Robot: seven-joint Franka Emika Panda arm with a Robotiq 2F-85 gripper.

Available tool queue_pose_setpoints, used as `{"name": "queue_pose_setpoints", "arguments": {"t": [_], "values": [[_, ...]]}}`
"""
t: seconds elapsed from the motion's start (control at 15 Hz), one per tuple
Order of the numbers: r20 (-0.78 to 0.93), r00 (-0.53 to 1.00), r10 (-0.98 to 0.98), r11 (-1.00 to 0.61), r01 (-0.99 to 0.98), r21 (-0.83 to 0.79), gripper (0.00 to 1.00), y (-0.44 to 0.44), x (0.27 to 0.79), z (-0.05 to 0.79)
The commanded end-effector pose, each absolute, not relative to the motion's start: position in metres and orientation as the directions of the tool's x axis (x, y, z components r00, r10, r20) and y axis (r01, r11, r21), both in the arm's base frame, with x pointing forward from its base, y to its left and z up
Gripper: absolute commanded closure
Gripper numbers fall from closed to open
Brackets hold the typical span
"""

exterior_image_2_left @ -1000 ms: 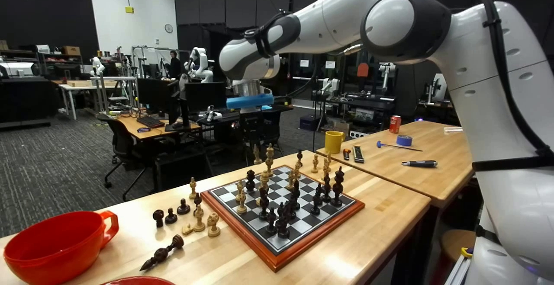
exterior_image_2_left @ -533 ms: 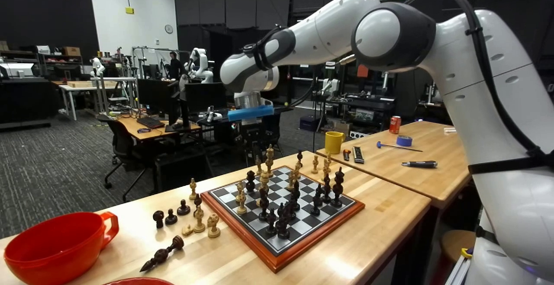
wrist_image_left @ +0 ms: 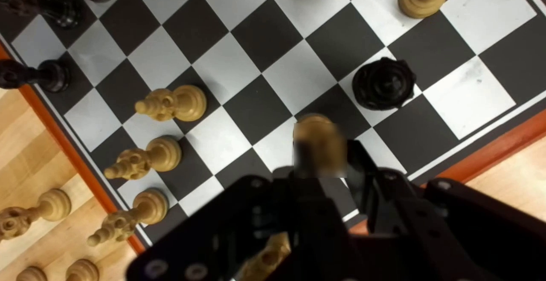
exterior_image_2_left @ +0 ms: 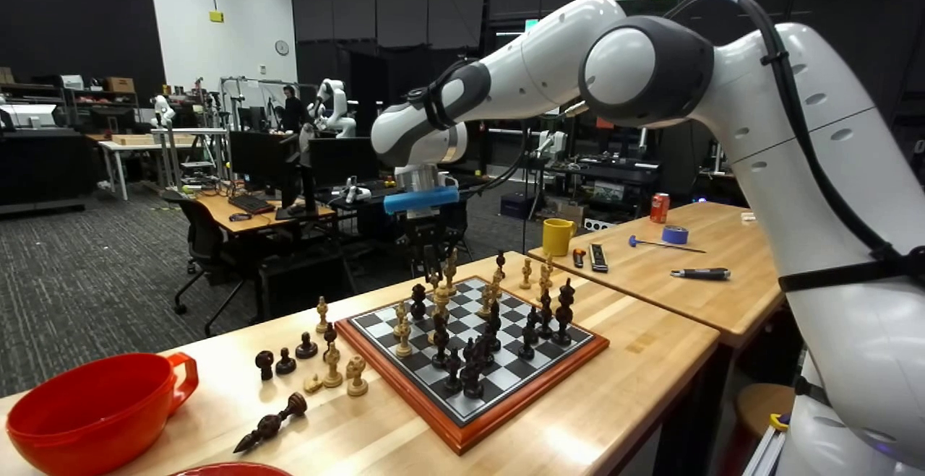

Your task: Put one white chess piece on the chessboard.

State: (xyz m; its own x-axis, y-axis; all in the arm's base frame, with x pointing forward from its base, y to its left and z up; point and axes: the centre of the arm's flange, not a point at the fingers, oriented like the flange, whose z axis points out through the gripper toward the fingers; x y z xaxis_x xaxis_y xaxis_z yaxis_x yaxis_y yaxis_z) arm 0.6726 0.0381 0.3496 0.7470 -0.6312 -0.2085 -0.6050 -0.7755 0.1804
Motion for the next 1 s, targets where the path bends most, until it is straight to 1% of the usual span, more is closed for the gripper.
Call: {"name": "queue_pose_setpoints", "arguments": {"t": [0.0,0.4,0.47,0.53,0.67,0.93], "values": [[-0.203,0.74,-0.641,-0.767,-0.621,0.158,0.94,0.033,0.681,0.344],[-0.19,0.742,-0.642,-0.766,-0.626,0.146,0.94,0.03,0.687,0.333],[-0.188,0.744,-0.641,-0.767,-0.624,0.146,0.51,0.031,0.687,0.332],[-0.187,0.745,-0.64,-0.768,-0.624,0.143,0.5,0.031,0.687,0.334],[-0.183,0.751,-0.635,-0.773,-0.621,0.132,0.4,0.034,0.688,0.339],[-0.166,0.776,-0.609,-0.793,-0.602,0.094,0.14,0.043,0.688,0.359]]}}
